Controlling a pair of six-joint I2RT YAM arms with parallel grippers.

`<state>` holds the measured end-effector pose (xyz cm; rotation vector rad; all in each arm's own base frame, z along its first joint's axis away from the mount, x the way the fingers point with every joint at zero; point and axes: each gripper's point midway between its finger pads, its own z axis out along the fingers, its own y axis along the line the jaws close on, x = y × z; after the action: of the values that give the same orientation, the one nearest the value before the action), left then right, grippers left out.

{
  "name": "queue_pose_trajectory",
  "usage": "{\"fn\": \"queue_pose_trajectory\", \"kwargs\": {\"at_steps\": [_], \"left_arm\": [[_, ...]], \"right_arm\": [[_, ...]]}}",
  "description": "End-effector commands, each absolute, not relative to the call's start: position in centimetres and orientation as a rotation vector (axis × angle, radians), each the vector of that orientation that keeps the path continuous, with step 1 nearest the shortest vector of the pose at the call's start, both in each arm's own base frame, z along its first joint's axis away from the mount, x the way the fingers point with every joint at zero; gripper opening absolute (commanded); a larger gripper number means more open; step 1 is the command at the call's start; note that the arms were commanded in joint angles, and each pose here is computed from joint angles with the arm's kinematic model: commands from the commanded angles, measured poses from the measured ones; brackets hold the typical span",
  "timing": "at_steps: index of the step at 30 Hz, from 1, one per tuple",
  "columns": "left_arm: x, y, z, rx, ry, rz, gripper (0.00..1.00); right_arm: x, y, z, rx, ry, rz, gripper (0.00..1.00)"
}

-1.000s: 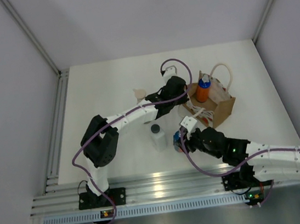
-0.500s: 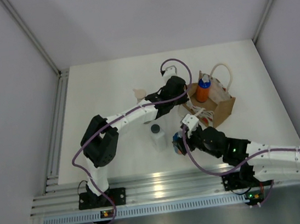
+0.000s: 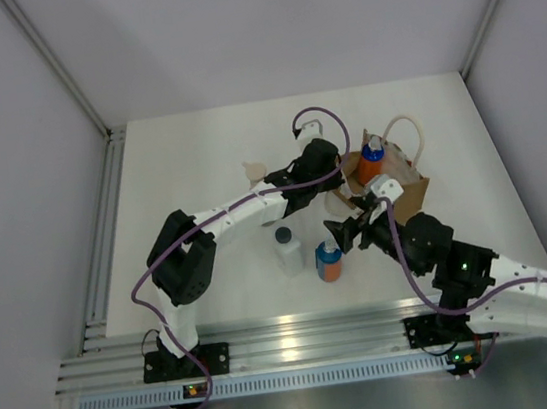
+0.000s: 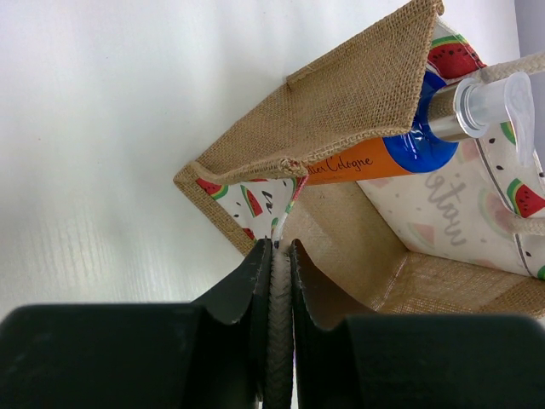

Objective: Take the personal care products out of the canvas bag

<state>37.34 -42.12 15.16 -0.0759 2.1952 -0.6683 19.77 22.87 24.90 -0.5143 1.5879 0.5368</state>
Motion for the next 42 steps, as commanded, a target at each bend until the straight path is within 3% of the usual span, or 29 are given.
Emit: {"fn": "queue_pose_trajectory", "kwargs": {"at_steps": [1, 10, 21, 42], "left_arm": [[37.6, -42.3, 15.3, -0.079, 2.200, -0.675, 0.00], [37.6, -42.3, 15.6, -0.086, 2.196, -0.682, 0.00], [37.6, -42.4, 15.6, -0.095, 2.205, -0.703, 0.00], [38.6, -42.2, 16.2, -0.059, 2.201, -0.721, 0.00]], "right_arm": [[22.0, 19.3, 26.2, -0.379, 1.643, 0.382, 0.75], [28.5, 11.0, 26.5, 0.103, 1.789, 0.194, 0.74], [35.3, 10.4, 24.0, -0.007, 1.914, 0.122, 0.66], [43.7, 10.0, 18.8, -0.160, 1.867, 0.075, 0.68]]}}
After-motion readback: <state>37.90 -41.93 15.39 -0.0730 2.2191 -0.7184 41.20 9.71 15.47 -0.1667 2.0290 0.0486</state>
